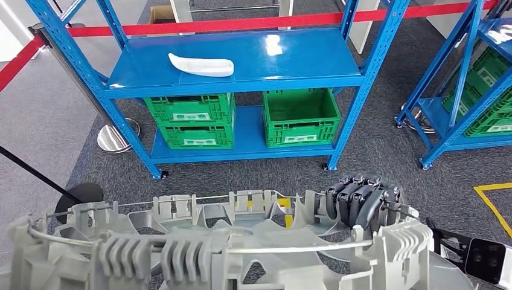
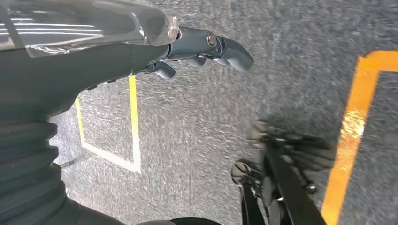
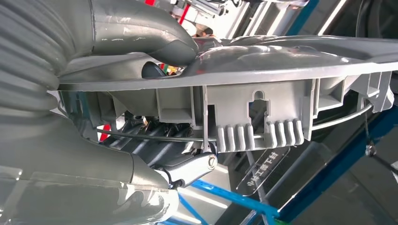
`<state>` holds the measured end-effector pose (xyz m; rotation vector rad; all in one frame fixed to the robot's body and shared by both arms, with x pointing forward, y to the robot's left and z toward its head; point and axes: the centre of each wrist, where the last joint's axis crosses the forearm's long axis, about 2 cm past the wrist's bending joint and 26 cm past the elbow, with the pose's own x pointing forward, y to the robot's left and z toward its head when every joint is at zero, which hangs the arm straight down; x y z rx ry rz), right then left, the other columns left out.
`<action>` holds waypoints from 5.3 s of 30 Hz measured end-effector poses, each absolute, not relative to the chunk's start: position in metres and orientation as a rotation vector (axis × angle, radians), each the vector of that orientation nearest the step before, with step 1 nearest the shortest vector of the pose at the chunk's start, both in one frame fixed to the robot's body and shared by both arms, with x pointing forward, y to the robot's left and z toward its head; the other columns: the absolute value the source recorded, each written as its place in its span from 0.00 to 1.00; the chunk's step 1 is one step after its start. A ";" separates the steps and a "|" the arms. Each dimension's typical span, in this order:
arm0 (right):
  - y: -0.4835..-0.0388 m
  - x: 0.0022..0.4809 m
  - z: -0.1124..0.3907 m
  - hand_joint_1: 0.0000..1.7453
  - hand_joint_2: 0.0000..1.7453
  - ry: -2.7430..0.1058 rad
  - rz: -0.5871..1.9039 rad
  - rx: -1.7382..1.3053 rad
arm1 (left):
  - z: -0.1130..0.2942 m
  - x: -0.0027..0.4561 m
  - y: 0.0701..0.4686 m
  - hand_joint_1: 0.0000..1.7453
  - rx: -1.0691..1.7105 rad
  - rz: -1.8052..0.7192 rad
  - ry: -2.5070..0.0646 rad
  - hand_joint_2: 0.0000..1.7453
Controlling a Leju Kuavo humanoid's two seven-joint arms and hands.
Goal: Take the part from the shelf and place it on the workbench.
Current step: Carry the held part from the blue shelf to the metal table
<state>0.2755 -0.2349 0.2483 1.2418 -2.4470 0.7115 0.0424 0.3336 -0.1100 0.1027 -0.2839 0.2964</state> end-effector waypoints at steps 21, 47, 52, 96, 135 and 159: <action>-0.234 0.272 0.246 1.00 1.00 -2.475 0.732 1.122 | -0.110 0.045 0.333 0.00 0.116 0.300 -0.276 1.00; -0.266 0.276 0.268 1.00 1.00 -2.541 0.779 0.940 | -0.111 0.046 0.308 0.00 0.054 0.302 -0.172 1.00; -0.268 0.280 0.272 1.00 1.00 -2.522 0.810 0.985 | -0.111 0.047 0.299 0.00 0.039 0.319 -0.175 1.00; -0.240 0.305 0.283 1.00 1.00 -2.530 0.840 1.107 | -0.111 0.047 0.318 0.00 0.080 0.446 -0.234 1.00; -0.233 0.323 0.300 1.00 1.00 -2.504 0.925 0.960 | -0.111 0.047 0.303 0.00 0.069 0.467 -0.211 1.00; -0.258 0.298 0.305 1.00 1.00 -2.573 1.003 0.973 | -0.112 0.041 0.303 0.00 0.092 0.495 -0.194 1.00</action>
